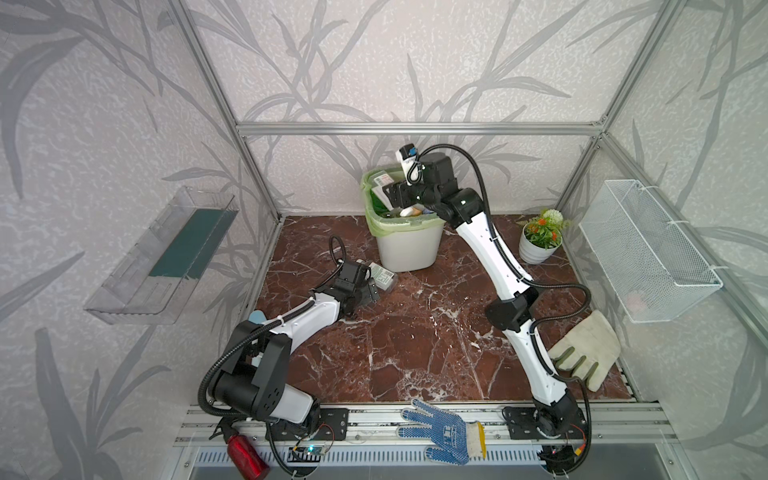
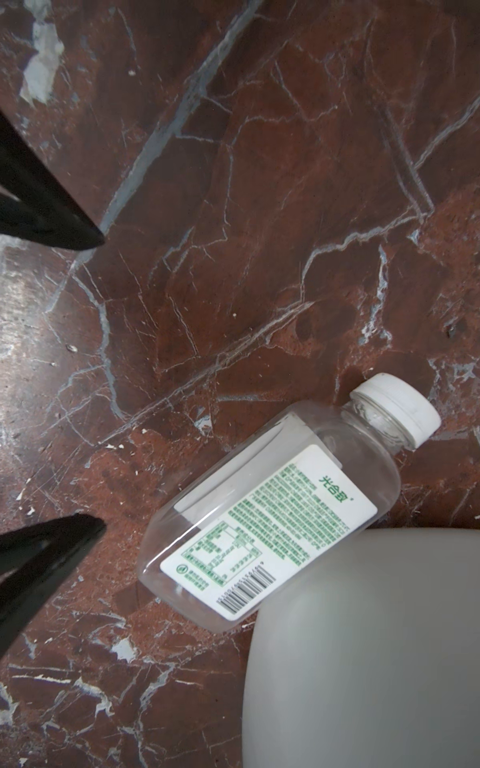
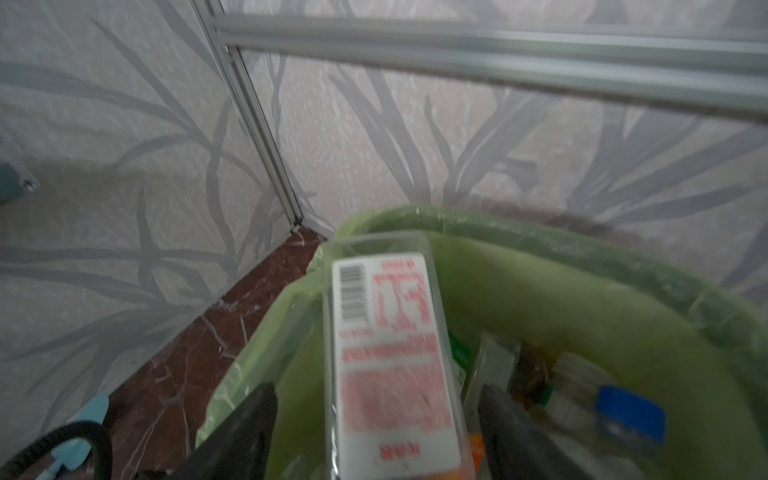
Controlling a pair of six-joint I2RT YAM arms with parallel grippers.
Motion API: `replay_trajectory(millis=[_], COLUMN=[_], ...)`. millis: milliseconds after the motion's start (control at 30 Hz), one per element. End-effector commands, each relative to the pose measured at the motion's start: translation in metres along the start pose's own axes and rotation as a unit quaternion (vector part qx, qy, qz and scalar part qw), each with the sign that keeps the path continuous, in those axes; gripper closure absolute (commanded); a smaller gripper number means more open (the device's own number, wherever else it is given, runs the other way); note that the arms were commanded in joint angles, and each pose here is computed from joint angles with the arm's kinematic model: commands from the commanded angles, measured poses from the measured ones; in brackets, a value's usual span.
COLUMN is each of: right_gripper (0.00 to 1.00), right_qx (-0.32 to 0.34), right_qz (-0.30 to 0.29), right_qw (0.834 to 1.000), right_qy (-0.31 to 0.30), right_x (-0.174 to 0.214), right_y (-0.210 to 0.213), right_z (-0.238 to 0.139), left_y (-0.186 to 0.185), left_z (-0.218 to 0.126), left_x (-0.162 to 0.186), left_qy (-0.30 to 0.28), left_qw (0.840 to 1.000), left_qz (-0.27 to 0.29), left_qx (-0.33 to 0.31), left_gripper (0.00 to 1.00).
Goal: Throw the plastic bottles in the bin
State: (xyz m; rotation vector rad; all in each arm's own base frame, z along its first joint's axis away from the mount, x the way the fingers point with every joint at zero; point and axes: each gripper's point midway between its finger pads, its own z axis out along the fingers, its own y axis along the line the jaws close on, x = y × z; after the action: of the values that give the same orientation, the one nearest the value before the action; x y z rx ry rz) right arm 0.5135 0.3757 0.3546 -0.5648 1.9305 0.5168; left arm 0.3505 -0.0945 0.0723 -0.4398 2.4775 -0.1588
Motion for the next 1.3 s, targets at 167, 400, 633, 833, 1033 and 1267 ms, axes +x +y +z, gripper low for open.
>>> replay_trajectory(millis=[167,400,633,833,1033,1267], right_gripper=[0.11,0.07,0.04,0.03,0.03,0.02], right_qx=[0.047,0.07,0.109,0.148,0.19,0.218], right_qz=[-0.008,-0.016,0.035,0.135,0.177,0.208], right_qw=[0.984,0.982,0.982,0.975,0.965,0.953], right_qy=[-0.169,-0.172,-0.15,-0.093,-0.021,0.019], right_x=[-0.113,-0.108,-0.033,0.069,0.16,0.219], right_y=[-0.013,-0.021,-0.071,-0.125,-0.149,-0.163], right_z=[-0.151,-0.179,-0.198,-0.212,-0.227,-0.248], left_y=[0.006,-0.005,-0.025,-0.043,-0.053,-0.051], left_z=[-0.009,-0.01,0.004,0.033,0.057,0.072], left_x=[-0.012,-0.029,-0.045,-0.046,-0.045,-0.031], left_qy=[-0.018,-0.03,-0.031,0.013,0.039,0.061], left_qw=[1.0,1.0,0.999,0.999,0.997,0.997], left_qz=[-0.002,0.0,-0.015,-0.043,-0.066,-0.042], left_qx=[-0.018,-0.009,0.003,0.003,-0.003,-0.007], left_gripper=[0.01,0.01,0.01,0.01,0.01,0.03])
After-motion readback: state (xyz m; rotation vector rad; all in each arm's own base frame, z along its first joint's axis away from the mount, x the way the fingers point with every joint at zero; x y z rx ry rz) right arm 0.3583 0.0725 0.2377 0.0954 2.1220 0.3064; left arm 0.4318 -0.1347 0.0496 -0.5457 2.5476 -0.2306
